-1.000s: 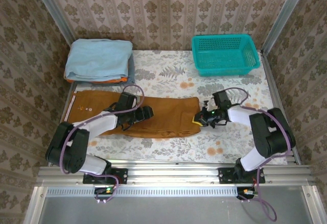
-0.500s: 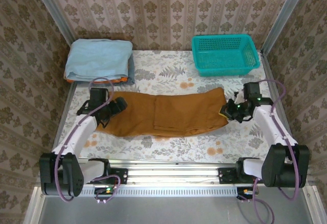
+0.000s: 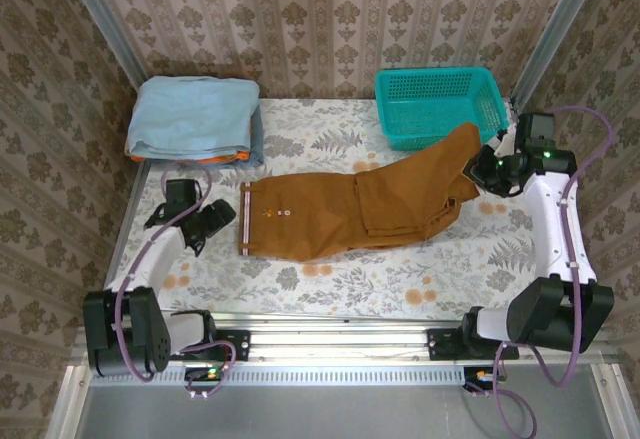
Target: Fold and stack the trousers
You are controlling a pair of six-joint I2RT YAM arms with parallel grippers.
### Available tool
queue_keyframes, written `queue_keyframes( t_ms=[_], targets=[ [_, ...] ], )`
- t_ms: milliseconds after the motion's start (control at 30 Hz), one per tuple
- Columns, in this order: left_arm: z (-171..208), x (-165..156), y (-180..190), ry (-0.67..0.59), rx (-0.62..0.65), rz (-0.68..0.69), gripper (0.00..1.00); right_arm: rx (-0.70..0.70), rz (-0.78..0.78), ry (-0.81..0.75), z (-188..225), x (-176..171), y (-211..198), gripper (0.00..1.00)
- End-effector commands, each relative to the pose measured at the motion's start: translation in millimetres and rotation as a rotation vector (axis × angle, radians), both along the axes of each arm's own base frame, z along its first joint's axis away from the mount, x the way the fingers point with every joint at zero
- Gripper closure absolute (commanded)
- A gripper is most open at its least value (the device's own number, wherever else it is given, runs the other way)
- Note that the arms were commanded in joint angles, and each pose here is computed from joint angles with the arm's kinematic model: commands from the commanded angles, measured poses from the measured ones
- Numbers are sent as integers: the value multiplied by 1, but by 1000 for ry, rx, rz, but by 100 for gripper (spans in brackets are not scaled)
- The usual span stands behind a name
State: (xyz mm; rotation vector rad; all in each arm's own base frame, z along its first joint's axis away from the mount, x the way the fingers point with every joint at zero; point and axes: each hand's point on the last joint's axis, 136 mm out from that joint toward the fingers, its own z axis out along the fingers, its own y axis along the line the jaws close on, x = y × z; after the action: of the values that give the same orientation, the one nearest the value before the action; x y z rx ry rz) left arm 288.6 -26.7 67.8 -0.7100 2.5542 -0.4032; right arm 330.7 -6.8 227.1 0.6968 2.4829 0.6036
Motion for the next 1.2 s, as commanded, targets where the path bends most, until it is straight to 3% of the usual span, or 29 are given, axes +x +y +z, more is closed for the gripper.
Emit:
queue_keyframes(
  t_ms=[0,167,400,767,933,1167],
  targets=[
    [-7,7,-38,-60,-134,-118,18,15,133,-15,18,2,36,100],
    [-19,-1,-75,-40,-152,-241,22,-23,273,-40,35,4,94,100],
    [-39,-23,-73,8,-138,-229,23,-63,482,-46,45,4,206,100],
    [-38,-34,-67,10,-136,-186,21,-80,758,13,-4,-11,409,100],
    [-44,-35,-57,17,-152,-138,21,-70,811,94,-51,-24,459,100],
    [-39,-31,-47,12,-160,-113,21,-66,821,170,-96,-42,483,100]
  ],
)
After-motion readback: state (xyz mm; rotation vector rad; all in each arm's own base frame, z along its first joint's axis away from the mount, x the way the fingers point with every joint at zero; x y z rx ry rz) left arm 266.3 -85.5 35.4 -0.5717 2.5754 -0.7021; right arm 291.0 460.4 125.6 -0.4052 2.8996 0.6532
